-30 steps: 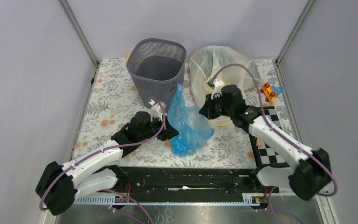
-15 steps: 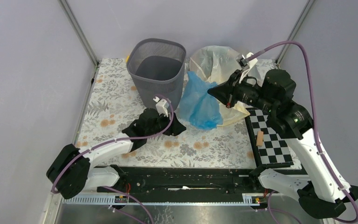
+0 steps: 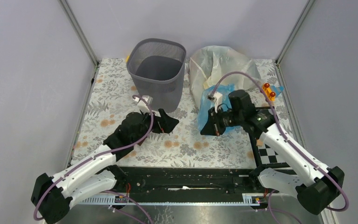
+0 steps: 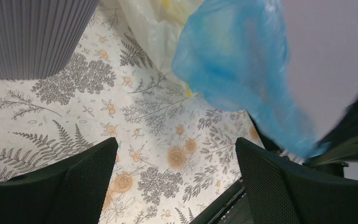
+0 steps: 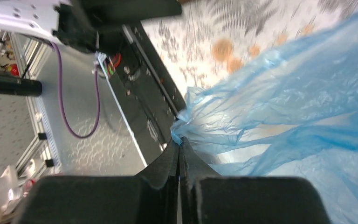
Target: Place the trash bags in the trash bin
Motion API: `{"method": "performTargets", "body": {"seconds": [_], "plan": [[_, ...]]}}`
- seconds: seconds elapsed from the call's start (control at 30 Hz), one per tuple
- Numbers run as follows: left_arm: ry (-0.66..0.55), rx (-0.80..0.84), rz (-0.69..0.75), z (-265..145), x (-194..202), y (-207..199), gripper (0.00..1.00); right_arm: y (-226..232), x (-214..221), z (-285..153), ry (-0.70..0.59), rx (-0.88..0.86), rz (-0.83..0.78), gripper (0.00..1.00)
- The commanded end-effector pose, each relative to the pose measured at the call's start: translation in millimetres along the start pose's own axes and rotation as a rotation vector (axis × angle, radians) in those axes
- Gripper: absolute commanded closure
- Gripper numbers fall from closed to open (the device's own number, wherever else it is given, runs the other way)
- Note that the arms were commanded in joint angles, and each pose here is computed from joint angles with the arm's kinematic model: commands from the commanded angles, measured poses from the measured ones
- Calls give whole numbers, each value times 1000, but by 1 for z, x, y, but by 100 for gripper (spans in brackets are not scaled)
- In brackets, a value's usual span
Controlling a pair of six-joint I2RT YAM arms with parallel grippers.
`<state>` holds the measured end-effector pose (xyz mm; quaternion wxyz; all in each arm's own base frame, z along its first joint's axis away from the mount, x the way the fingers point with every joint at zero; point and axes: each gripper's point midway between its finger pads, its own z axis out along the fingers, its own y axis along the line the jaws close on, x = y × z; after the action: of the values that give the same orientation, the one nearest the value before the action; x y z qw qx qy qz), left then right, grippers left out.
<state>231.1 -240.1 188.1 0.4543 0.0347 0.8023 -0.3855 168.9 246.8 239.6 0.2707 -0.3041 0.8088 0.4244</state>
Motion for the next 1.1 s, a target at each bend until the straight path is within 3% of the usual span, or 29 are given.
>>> {"method": "performTargets", "body": {"seconds": [0.0,0.37,0.57,0.73,0.97,1.07], "plan": [[-42,11,-15,-5,-16,-9,1,10,29,13,31,-107,55,100],[84,247,13,51,-10,-58,1,6,72,10,4,-74,139,97],[58,447,55,52,-19,-100,1,5,74,12,17,-75,147,97],[25,500,70,48,-31,-113,3,5,75,13,25,-81,148,97],[85,564,71,63,-26,-126,24,7,72,12,19,-89,141,98],[111,584,57,73,-23,-129,39,8,71,12,15,-92,139,98]]}}
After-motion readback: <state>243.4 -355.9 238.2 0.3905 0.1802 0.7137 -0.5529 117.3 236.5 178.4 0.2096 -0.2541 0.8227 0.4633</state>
